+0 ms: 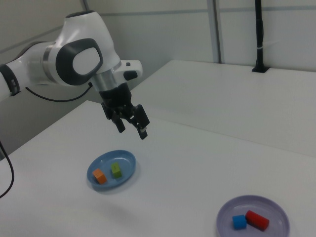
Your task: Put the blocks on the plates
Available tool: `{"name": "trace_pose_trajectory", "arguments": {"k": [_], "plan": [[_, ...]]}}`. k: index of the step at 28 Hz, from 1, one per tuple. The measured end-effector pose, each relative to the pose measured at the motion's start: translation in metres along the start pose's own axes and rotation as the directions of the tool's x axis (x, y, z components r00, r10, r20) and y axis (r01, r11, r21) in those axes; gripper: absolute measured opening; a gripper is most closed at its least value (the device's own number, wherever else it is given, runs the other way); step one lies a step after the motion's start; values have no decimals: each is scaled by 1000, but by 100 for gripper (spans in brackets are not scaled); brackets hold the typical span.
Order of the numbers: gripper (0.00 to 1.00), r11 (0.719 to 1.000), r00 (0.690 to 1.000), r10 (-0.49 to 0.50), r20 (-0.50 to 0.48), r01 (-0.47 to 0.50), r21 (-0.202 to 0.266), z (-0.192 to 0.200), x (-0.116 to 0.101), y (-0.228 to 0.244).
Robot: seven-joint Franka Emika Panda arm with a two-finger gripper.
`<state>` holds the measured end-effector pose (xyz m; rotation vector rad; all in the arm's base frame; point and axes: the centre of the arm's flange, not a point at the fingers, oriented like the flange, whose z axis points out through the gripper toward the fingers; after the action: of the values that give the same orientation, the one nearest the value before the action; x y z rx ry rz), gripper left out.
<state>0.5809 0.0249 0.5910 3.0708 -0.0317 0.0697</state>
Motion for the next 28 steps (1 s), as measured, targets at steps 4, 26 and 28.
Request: {"name": "trace_pose_trajectory", "arguments": {"k": [4, 26, 28], "plan": [[100, 998, 999, -26, 38, 24, 61, -8, -5, 19], [100, 999, 999, 39, 26, -40, 8, -24, -7, 31], [100, 999, 999, 46, 14, -46, 9, -29, -6, 35]]}}
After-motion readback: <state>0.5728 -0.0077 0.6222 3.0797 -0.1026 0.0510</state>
